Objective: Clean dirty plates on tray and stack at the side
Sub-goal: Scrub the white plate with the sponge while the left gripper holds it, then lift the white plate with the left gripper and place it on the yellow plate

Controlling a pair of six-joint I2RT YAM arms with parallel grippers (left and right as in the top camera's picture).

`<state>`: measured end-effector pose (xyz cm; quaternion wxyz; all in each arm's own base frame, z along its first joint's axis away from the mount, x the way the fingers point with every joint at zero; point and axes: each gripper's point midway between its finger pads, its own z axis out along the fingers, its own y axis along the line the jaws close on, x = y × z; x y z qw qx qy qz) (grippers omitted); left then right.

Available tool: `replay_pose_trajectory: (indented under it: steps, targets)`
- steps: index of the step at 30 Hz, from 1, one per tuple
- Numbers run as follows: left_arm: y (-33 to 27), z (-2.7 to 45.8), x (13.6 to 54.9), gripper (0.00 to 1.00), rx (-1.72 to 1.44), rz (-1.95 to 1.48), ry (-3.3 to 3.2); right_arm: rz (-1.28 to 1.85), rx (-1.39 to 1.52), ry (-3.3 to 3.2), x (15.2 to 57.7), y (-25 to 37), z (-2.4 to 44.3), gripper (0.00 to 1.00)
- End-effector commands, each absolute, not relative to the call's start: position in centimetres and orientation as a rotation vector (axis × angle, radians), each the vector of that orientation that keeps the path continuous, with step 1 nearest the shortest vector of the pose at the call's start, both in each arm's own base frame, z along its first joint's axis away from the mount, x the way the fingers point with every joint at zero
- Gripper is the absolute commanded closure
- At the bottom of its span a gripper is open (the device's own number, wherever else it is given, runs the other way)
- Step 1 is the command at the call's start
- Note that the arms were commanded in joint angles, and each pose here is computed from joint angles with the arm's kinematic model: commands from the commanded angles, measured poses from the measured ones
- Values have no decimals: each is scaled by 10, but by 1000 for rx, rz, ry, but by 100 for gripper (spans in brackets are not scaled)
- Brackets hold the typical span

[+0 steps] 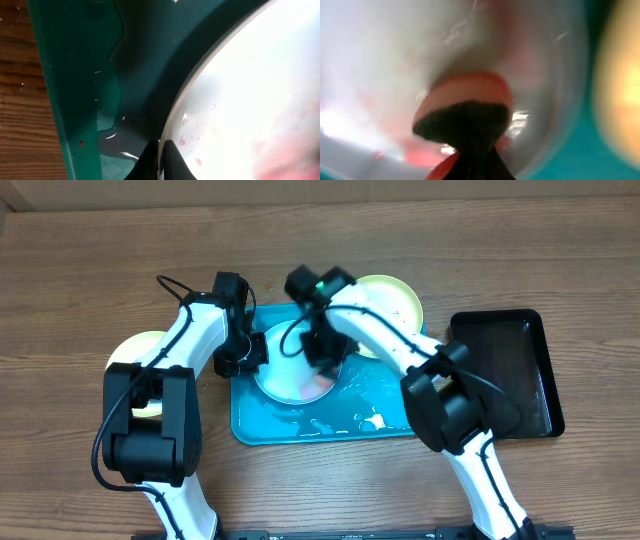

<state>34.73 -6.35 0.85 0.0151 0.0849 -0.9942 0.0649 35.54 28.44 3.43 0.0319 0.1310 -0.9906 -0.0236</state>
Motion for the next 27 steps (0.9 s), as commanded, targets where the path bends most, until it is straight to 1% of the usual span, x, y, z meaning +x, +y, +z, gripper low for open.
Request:
replay_pose_trajectory:
  steps: [1,4,5,7,11,14,16,19,21,25,27]
  targets:
    - [-56,3,341,96,237,135,-3088,-17,363,-3296,413,270,97,96]
    - [-56,3,342,96,218,135,-3092,-142,317,-3416,435,269,158,96]
    - [-56,4,343,96,198,138,-3097,-173,306,-3434,437,267,170,96]
    - [-56,12,344,96,179,142,-3110,-249,245,-3497,444,251,213,96]
    - [-58,38,349,96,139,163,-3184,-278,133,-3561,451,218,250,96]
    - [-58,66,354,96,135,187,-3264,-271,20,-3589,458,187,264,96]
    - [-56,93,354,96,133,181,-3336,-253,-77,-3589,466,161,264,96]
    - [-51,116,352,96,117,94,-3408,-298,-157,-3565,472,142,263,96]
    - [-46,130,350,96,135,-23,-3453,-340,-208,-3553,475,130,263,96]
    - [-34,154,338,96,232,-384,-3505,-361,-276,-3542,479,113,263,96]
    - [-29,165,333,96,275,-618,-3513,-357,-289,-3542,480,109,263,96]
